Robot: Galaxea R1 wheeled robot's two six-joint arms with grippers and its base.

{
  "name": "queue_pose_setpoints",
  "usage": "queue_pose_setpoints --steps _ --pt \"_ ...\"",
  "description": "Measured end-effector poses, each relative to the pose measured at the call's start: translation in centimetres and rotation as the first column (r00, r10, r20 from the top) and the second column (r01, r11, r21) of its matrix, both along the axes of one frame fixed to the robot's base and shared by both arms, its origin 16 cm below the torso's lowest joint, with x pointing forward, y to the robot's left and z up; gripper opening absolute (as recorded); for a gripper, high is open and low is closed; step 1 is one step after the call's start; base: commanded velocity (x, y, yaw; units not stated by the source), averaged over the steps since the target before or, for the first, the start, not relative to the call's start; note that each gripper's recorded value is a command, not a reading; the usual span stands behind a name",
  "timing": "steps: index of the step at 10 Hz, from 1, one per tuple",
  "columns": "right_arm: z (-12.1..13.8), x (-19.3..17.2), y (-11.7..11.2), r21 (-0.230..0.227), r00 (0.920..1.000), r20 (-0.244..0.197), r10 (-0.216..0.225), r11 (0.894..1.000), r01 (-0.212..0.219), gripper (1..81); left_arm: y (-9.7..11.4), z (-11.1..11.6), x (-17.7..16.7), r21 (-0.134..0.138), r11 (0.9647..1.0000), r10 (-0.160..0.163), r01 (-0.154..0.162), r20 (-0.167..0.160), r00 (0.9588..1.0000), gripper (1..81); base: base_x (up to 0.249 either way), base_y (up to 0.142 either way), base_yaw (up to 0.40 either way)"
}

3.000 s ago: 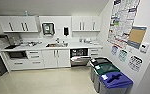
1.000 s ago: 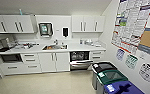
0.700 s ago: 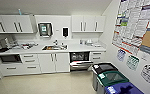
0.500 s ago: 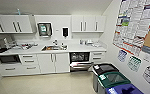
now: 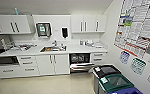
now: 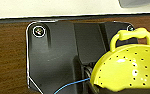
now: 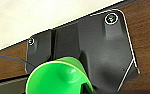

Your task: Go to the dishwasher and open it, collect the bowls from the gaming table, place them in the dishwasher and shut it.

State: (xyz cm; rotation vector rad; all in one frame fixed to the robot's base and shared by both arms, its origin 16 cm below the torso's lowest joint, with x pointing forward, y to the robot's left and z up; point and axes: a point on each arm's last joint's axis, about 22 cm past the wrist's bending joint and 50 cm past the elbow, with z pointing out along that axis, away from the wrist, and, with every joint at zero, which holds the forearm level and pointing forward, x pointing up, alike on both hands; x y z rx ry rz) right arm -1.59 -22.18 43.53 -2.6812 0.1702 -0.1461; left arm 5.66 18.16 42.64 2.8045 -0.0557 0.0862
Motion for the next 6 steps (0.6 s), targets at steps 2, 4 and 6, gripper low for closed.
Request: queue_pose_setpoints --steps 2,4,6 --pt "0.00 0.19 -0.01 0.000 1.0000 0.002 0.000 1.000 0.000 1.0 0.04 -0.01 -0.04 0.000 1.0000 0.000 0.000 -0.001 1.0000 1.0 0.115 0.000 0.000" --pt "0.00 0.04 -0.01 0.000 1.0000 0.001 0.000 1.000 0.000 1.0 0.04 -0.02 -0.21 0.001 1.0000 0.000 0.000 -0.003 1.0000 1.0 0.112 0.000 0.000" --pt "-0.01 -0.04 -0.08 -0.001 1.0000 -0.001 0.000 1.000 0.000 1.0 0.01 -0.02 -0.20 0.000 1.0000 0.000 0.000 -0.003 1.0000 1.0 0.110 0.000 0.000"
